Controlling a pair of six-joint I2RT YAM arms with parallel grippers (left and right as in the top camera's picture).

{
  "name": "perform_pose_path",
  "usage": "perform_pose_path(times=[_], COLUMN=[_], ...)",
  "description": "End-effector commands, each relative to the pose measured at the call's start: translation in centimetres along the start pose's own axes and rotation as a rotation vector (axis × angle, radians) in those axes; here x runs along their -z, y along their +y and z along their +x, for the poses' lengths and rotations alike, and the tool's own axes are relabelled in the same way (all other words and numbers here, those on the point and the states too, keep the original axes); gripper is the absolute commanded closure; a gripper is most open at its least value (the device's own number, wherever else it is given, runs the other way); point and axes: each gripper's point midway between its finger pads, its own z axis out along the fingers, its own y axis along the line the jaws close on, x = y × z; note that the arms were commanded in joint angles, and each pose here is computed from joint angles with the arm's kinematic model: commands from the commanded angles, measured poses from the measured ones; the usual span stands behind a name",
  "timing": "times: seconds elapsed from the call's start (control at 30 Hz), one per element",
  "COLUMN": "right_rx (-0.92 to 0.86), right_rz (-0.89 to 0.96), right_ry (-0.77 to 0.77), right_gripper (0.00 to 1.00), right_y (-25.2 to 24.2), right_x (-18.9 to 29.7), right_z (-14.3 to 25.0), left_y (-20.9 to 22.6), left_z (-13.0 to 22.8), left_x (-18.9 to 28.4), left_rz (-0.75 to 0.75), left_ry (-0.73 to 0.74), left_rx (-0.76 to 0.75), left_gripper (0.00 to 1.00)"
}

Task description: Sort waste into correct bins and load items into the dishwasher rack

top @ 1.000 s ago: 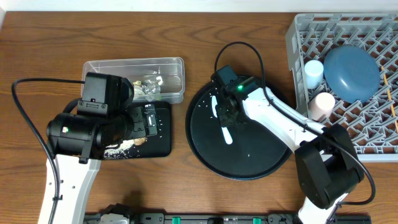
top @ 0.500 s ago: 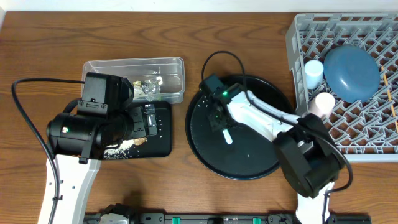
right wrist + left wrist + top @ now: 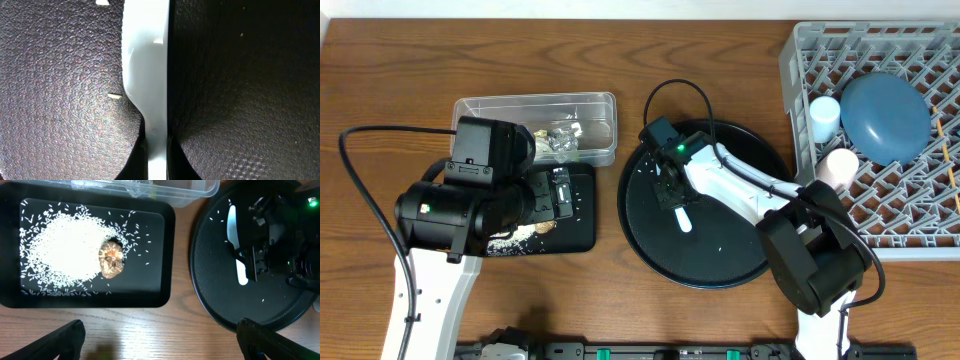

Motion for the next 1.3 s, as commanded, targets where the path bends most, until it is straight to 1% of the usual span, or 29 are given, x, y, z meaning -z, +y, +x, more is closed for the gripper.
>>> perform_pose_path(times=[0.0,0.2,0.47,0.77,0.93,1.27], right_rx=[0.026,0.077,0.044,0.028,0.028,0.018], right_rz=[0.023,0.013,-0.014,-0.040,-0.051,-0.046], right_ry=[0.125,0.127,0.125,0.030,-0.007,0.003], right_gripper=[0.99,0.99,0.99,0.99,0.99,0.99], right_y=[-0.4,0.0,-0.2,-0.5,-0.4,-1.0], right_x=[-3.2,-3.2,-2.8,0.6,2.6,3.9], right_z=[2.9,3.0,2.7,1.0,0.7,1.3], left_y=[0.1,0.1,0.1,0.1,0.1,0.1], left_z=[-0.1,-0.1,-0.1,-0.1,-0.1,-0.1], left_x=[0.1,0.1,0.1,0.1,0.1,0.1], left_rz=[-0.011,-0.011,-0.011,-0.011,-0.011,-0.011], left_ry=[-0.005,-0.005,-0.005,-0.005,-0.005,-0.005], left_rx=[-0.004,-0.004,-0.004,-0.004,-0.004,-0.004], left_gripper=[0.02,0.02,0.02,0.02,0.02,0.02])
